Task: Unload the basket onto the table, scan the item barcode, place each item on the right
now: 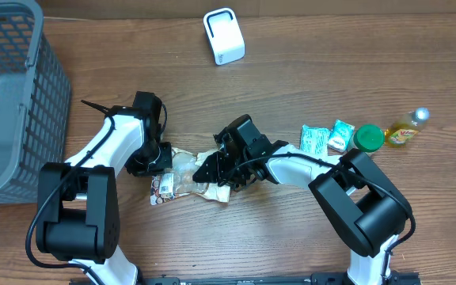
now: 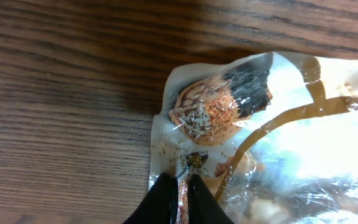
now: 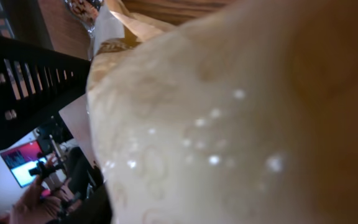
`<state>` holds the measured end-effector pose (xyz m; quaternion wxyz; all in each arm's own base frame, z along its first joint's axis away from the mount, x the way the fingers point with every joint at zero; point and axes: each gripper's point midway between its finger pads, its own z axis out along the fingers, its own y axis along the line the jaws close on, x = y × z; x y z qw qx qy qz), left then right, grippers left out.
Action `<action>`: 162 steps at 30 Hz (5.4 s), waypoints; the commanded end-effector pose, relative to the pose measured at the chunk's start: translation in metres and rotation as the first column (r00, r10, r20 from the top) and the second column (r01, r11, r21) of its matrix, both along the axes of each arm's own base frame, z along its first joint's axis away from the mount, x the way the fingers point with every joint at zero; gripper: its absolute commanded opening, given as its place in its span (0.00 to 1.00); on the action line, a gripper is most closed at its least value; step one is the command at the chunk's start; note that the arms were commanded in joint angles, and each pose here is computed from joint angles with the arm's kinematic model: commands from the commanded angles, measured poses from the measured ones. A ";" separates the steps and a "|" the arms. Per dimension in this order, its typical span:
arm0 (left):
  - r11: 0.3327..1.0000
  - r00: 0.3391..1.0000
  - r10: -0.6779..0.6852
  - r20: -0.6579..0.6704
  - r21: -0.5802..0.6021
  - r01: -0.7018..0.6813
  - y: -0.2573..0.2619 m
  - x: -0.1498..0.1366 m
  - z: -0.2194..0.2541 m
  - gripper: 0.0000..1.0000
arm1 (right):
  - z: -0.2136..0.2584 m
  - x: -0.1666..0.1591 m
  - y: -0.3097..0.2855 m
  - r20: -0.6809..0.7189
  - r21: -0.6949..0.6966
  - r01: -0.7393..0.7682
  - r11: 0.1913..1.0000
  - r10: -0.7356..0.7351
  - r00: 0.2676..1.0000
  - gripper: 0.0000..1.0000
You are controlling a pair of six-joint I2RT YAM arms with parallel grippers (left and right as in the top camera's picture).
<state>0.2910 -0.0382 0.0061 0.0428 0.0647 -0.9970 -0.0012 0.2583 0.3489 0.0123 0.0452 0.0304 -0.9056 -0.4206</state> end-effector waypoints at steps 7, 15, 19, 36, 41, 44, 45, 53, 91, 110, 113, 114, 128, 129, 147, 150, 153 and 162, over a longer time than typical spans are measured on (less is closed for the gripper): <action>1.000 0.997 -0.001 0.082 -0.012 0.002 -0.002 0.028 0.035 0.21 | -0.006 -0.006 -0.001 0.013 0.002 -0.039 0.999 0.039 0.999 0.31; 0.999 0.928 0.028 0.372 -0.048 -0.011 -0.001 0.098 0.147 0.25 | 0.049 0.011 0.006 0.213 0.086 -0.101 0.991 0.081 0.974 0.29; 0.999 0.866 0.041 0.498 -0.043 -0.023 0.009 0.121 0.202 0.27 | 0.084 0.020 -0.003 0.280 0.153 -0.120 0.981 0.073 0.957 0.26; 0.966 0.824 0.175 0.539 0.068 -0.250 0.105 0.117 0.231 1.00 | 0.224 0.032 -0.085 0.604 0.345 -0.278 0.897 0.015 0.797 0.14; 0.966 0.825 0.176 0.538 0.067 -0.250 0.105 0.117 0.231 1.00 | 0.230 0.026 -0.090 0.623 0.327 -0.283 0.902 0.019 0.782 0.13; 0.967 0.825 0.176 0.537 0.061 -0.246 0.103 0.117 0.230 1.00 | 0.229 0.026 -0.090 0.634 0.318 -0.289 0.903 0.024 0.773 0.12; 0.967 0.825 0.176 0.537 0.061 -0.246 0.104 0.117 0.230 1.00 | 0.229 0.027 -0.090 0.635 0.315 -0.286 0.905 0.023 0.772 0.12; 0.967 0.825 0.176 0.537 0.061 -0.246 0.104 0.117 0.230 1.00 | 0.273 0.053 -0.093 0.733 0.225 -0.247 0.943 0.003 0.680 0.12; 0.967 0.823 0.176 0.540 0.061 -0.247 0.104 0.118 0.231 1.00 | 0.275 0.350 -0.113 0.673 -0.645 0.520 0.560 0.739 0.039 0.13; 0.967 0.823 0.176 0.540 0.060 -0.246 0.104 0.118 0.231 1.00 | 0.183 0.367 -0.085 0.611 -0.713 0.509 0.483 0.784 0.112 0.11; 0.967 0.823 0.176 0.540 0.060 -0.246 0.104 0.118 0.231 1.00 | 0.178 0.362 -0.079 0.600 -0.727 0.490 0.481 0.791 0.114 0.11; 0.967 0.823 0.176 0.540 0.061 -0.247 0.104 0.118 0.231 1.00 | 0.176 0.361 -0.078 0.597 -0.732 0.483 0.480 0.794 0.116 0.11; 0.967 0.823 0.176 0.540 0.061 -0.247 0.104 0.118 0.231 1.00 | 0.146 0.334 -0.049 0.571 -0.796 0.317 0.516 0.814 0.109 0.11; 0.967 0.823 0.176 0.540 0.060 -0.246 0.103 0.118 0.231 1.00 | 0.146 0.333 -0.047 0.580 -0.790 0.314 0.526 0.807 0.109 0.10; 0.967 0.823 0.176 0.540 0.061 -0.247 0.104 0.118 0.231 1.00 | 0.177 0.338 -0.046 0.716 -0.675 0.372 0.637 0.687 0.124 0.10; 0.967 0.823 0.176 0.540 0.061 -0.247 0.104 0.118 0.231 1.00 | 0.206 0.337 -0.052 0.789 -0.596 0.414 0.688 0.599 0.140 0.10; 0.967 0.823 0.176 0.540 0.060 -0.246 0.104 0.118 0.231 0.99 | 0.235 0.330 -0.062 0.823 -0.553 0.433 0.712 0.549 0.149 0.10; 0.967 0.823 0.176 0.540 0.060 -0.246 0.104 0.118 0.231 1.00 | 0.287 0.257 -0.104 0.841 -0.526 0.374 0.764 0.402 0.363 0.10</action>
